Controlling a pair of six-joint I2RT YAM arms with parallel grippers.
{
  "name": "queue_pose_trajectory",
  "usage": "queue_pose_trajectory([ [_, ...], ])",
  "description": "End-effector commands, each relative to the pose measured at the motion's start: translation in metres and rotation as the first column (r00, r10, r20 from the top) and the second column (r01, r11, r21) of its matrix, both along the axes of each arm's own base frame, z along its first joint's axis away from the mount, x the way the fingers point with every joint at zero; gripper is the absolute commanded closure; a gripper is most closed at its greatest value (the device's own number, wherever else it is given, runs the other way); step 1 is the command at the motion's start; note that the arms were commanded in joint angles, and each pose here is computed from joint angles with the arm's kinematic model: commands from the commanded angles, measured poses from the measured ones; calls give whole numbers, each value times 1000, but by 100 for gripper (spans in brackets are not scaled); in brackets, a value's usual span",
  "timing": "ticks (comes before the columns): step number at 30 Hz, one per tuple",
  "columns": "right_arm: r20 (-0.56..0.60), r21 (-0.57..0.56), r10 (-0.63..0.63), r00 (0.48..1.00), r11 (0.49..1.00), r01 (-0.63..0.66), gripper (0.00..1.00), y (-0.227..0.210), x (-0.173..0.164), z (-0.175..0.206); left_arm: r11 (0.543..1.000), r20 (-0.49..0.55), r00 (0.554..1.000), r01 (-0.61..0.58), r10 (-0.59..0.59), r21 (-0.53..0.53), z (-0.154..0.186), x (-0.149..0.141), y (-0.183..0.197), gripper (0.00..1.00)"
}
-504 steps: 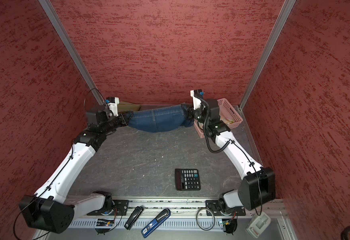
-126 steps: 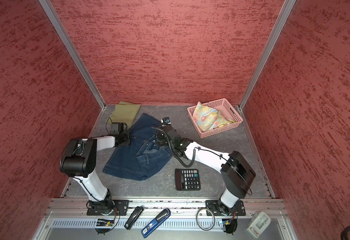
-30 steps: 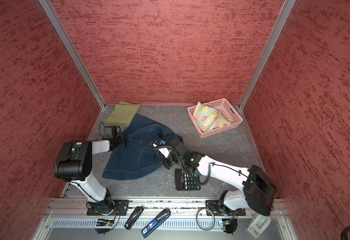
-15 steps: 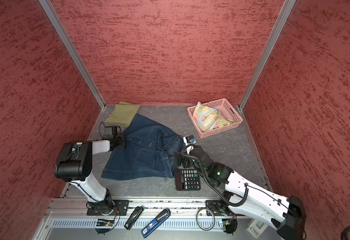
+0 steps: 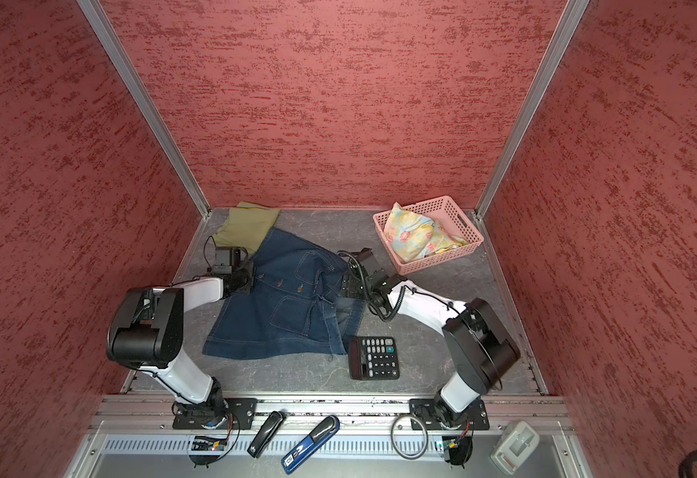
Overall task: Fold and stack skirts
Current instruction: Smooth out the skirt at the center of the table.
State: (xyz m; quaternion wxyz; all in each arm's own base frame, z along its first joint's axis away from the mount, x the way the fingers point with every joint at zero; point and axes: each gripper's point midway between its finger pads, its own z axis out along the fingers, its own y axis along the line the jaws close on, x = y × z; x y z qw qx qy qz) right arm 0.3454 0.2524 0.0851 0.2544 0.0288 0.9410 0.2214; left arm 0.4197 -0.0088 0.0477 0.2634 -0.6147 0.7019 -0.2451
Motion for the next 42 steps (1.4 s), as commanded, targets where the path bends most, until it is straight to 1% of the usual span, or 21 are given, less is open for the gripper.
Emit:
queue_pose_trajectory([
  [1, 16, 145, -7, 1000, 989, 4, 16, 23, 26, 12, 998, -15, 1000, 20, -19, 52, 0, -1, 3, 72],
  [4, 42, 226, 19, 999, 974, -28, 18, 41, 41, 11, 998, -34, 999, 36, -34, 52, -8, -4, 1, 72],
  [9, 48, 268, 13, 999, 963, -26, 20, 52, 54, 5, 994, -60, 996, 71, -66, 84, -15, -4, 2, 71],
  [11, 41, 260, 0, 999, 966, -11, 22, 51, 59, -4, 992, -77, 994, 80, -73, 95, -20, -6, 3, 69],
  [12, 35, 267, 4, 999, 964, -13, 24, 52, 62, -7, 992, -83, 994, 82, -74, 96, -22, -8, 3, 64],
  [14, 52, 274, 6, 999, 961, -20, 32, 53, 67, -6, 992, -93, 993, 86, -77, 94, -27, -10, 4, 55],
  [18, 111, 263, -22, 994, 965, -8, 60, 43, 79, 8, 991, -106, 992, 83, -71, 105, -26, -15, 13, 31],
  [20, 126, 278, -40, 991, 960, 3, 71, 34, 85, 14, 990, -118, 991, 80, -66, 116, -23, -17, 23, 23],
  [23, 149, 292, -54, 987, 957, 9, 83, 21, 91, 25, 988, -115, 992, 74, -59, 134, -11, -18, 37, 11],
  [25, 162, 286, -60, 985, 958, 11, 88, 15, 94, 31, 983, -90, 994, 83, -69, 166, 3, -16, 44, 8],
  [27, 176, 283, -65, 982, 959, 13, 92, 9, 96, 37, 967, -42, 993, 118, -112, 224, 24, -10, 43, 7],
  [29, 184, 280, -66, 981, 960, 13, 97, 5, 98, 40, 941, 2, 983, 173, -181, 290, 45, -1, 33, 7],
  [30, 186, 278, -65, 980, 961, 11, 100, 4, 100, 41, 917, 15, 971, 222, -240, 332, 54, 5, 23, 7],
  [33, 193, 259, -57, 979, 966, 5, 100, 1, 106, 43, 847, -39, 931, 348, -364, 401, 59, 16, -3, 7],
  [35, 202, 248, -61, 977, 969, 9, 99, -3, 112, 46, 811, -80, 903, 415, -422, 413, 51, 21, -16, 7],
  [36, 205, 244, -62, 977, 970, 10, 96, -5, 115, 47, 802, -102, 892, 442, -441, 401, 43, 22, -20, 7],
  [37, 207, 240, -65, 976, 971, 14, 92, -8, 120, 47, 796, -121, 878, 472, -463, 380, 33, 23, -25, 7],
  [38, 205, 233, -68, 976, 972, 19, 85, -10, 124, 47, 794, -147, 869, 492, -473, 357, 22, 23, -28, 7],
  [39, 199, 223, -73, 977, 975, 27, 80, -13, 127, 45, 793, -170, 864, 503, -474, 344, 14, 23, -28, 7],
  [41, 185, 201, -100, 978, 978, 62, 67, -23, 133, 43, 793, -204, 855, 519, -477, 320, -3, 21, -29, 7],
  [42, 187, 187, -118, 975, 979, 82, 64, -29, 135, 43, 793, -214, 854, 520, -474, 318, -8, 20, -29, 8],
])
